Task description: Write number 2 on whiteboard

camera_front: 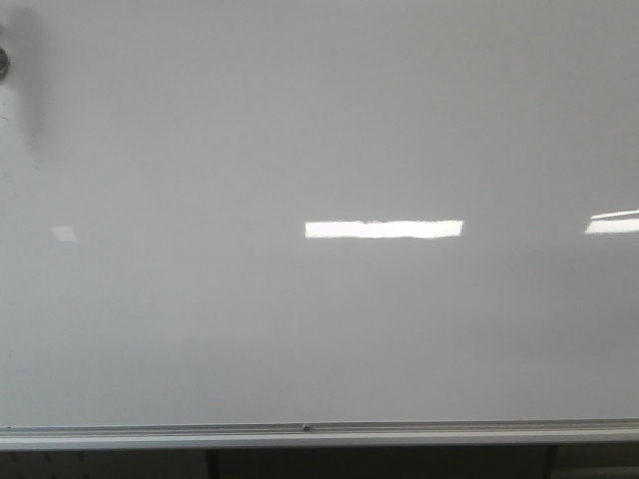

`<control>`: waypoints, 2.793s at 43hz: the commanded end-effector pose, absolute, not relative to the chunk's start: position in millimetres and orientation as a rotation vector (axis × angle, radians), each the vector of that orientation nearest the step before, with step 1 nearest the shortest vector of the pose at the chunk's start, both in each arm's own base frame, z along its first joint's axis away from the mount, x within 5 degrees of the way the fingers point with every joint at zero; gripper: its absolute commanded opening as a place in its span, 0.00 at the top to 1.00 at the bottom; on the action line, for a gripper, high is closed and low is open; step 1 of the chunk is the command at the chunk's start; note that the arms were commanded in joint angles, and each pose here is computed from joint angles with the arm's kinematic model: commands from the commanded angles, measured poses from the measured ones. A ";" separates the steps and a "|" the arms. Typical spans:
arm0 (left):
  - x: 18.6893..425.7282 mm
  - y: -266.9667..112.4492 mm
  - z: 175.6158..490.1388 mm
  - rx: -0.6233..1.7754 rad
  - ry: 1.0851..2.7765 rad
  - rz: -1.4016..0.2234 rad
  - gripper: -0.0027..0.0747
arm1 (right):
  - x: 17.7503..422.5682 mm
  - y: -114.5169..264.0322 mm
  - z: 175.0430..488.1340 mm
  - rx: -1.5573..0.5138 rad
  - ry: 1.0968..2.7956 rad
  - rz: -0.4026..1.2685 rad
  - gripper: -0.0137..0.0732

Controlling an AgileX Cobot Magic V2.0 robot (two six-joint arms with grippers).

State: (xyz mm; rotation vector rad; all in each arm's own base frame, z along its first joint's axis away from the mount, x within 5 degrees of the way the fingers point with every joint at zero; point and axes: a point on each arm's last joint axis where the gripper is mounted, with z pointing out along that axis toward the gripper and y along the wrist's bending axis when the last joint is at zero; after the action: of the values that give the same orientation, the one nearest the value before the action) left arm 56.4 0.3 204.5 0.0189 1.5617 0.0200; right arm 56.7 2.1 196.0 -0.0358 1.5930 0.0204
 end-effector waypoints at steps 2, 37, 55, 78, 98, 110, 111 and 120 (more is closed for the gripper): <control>55.3 -0.5 201.9 0.024 1.488 0.011 0.99 | 54.8 1.7 205.5 -0.032 1.494 0.015 0.92; 55.3 -0.5 201.9 0.024 1.488 0.011 0.99 | 54.9 1.7 205.5 -0.032 1.495 0.015 0.92; 55.3 -0.5 201.9 0.024 1.488 0.011 0.99 | 54.9 1.7 205.5 -0.032 1.495 0.015 0.92; 55.2 -0.5 202.5 0.024 1.483 0.011 0.99 | 54.9 1.7 205.5 -0.032 1.495 0.015 0.92; 55.3 -0.5 201.9 0.002 1.489 -0.013 0.99 | 54.9 1.7 205.5 -0.032 1.495 0.015 0.92; 53.7 -0.5 211.7 -0.002 1.450 -0.018 0.99 | 52.2 1.6 220.7 -0.031 1.450 0.015 0.92; 53.2 -0.5 214.7 -0.002 1.442 -0.018 0.99 | 51.4 1.6 224.5 -0.030 1.438 0.015 0.92; 41.0 -0.2 263.2 -0.004 1.335 -0.017 0.99 | 38.7 1.4 268.3 -0.030 1.343 0.017 0.92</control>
State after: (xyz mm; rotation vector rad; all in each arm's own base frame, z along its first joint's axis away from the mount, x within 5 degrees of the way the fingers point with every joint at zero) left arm 53.1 0.2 223.6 -0.0007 1.5212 -0.0008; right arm 50.0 2.0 234.5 -0.0344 1.4939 0.0214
